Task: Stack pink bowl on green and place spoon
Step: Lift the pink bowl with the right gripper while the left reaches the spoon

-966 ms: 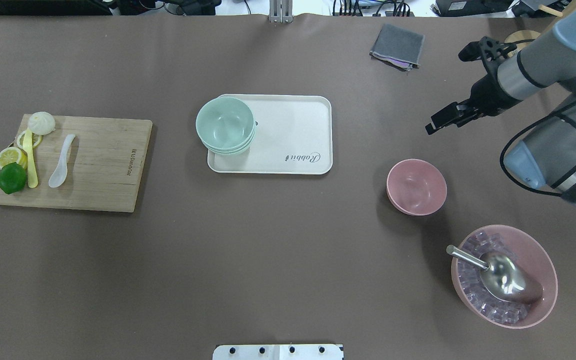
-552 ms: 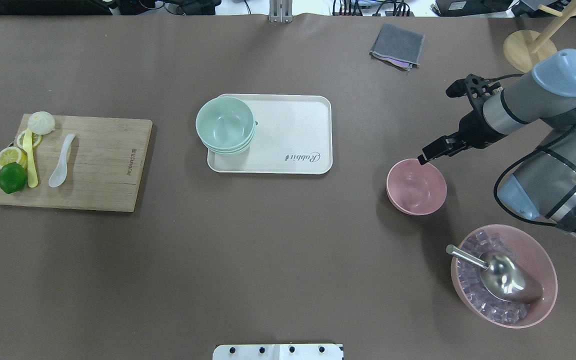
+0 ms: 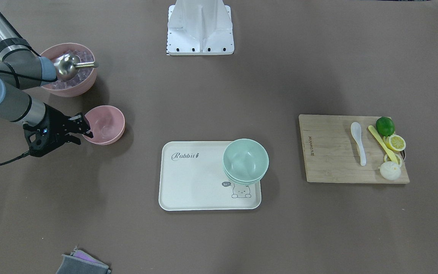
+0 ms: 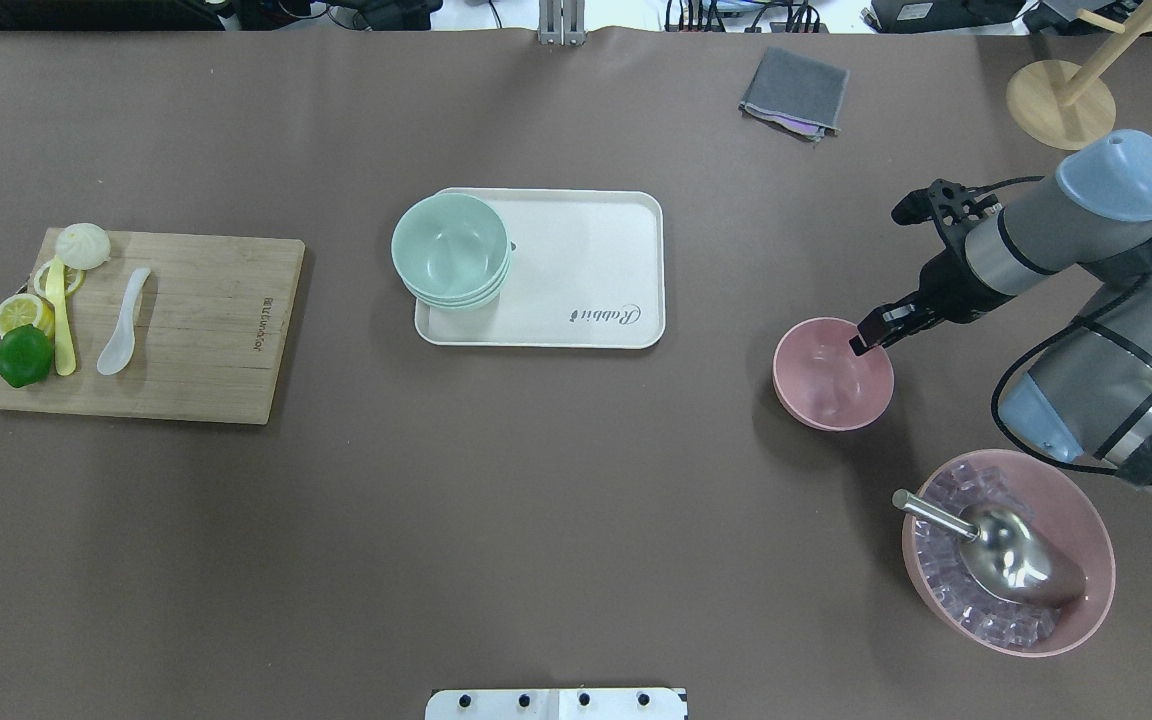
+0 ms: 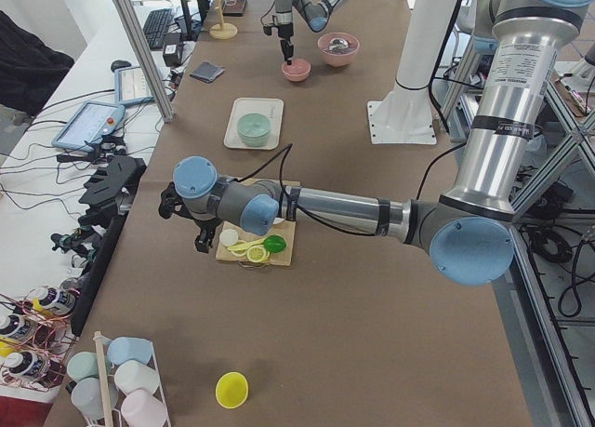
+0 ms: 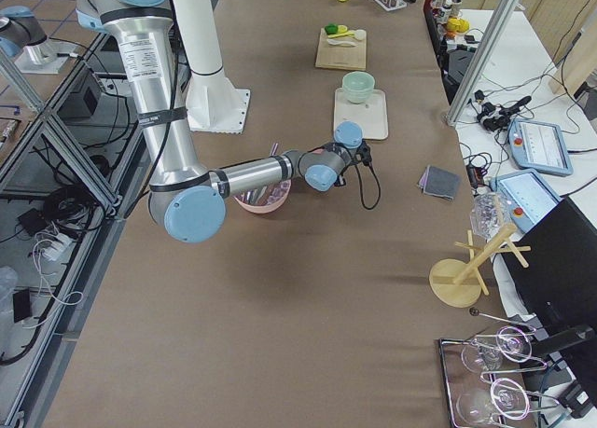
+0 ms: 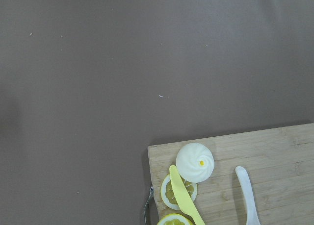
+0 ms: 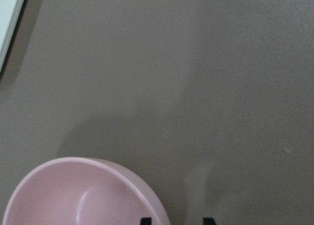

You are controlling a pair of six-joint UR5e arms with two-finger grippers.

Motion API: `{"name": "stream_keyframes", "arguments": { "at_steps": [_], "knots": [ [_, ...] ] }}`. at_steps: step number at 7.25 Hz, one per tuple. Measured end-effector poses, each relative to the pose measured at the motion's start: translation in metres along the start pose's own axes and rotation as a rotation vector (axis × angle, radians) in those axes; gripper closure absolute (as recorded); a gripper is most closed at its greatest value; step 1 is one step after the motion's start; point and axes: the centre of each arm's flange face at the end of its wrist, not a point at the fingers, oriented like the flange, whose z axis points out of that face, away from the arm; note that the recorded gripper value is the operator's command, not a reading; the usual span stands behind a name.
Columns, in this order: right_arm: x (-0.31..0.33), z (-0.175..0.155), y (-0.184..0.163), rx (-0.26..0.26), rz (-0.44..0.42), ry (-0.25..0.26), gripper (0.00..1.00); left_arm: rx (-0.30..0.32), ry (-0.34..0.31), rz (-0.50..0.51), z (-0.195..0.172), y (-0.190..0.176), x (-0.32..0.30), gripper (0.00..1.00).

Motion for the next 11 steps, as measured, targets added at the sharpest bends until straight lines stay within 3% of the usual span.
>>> {"name": "stream_keyframes", "arguments": {
  "at_steps": [4,6,9,11],
  "knots": [
    [-0.007,-0.014,-0.009,0.011,0.008,-0.024,1.0,-0.029,0.022,-0.023,0.021,-0.031,0.049,0.03],
    [-0.014,-0.033,-0.027,0.047,0.066,-0.036,1.0,-0.075,0.032,-0.024,0.063,-0.048,0.115,0.05],
    [-0.048,-0.07,-0.069,0.107,0.204,-0.091,1.0,-0.113,-0.074,-0.022,0.124,-0.041,0.148,0.11],
    [-0.073,-0.083,-0.087,0.127,0.255,-0.121,1.0,-0.143,-0.102,-0.098,0.149,-0.031,0.147,0.13]
  ]
}}
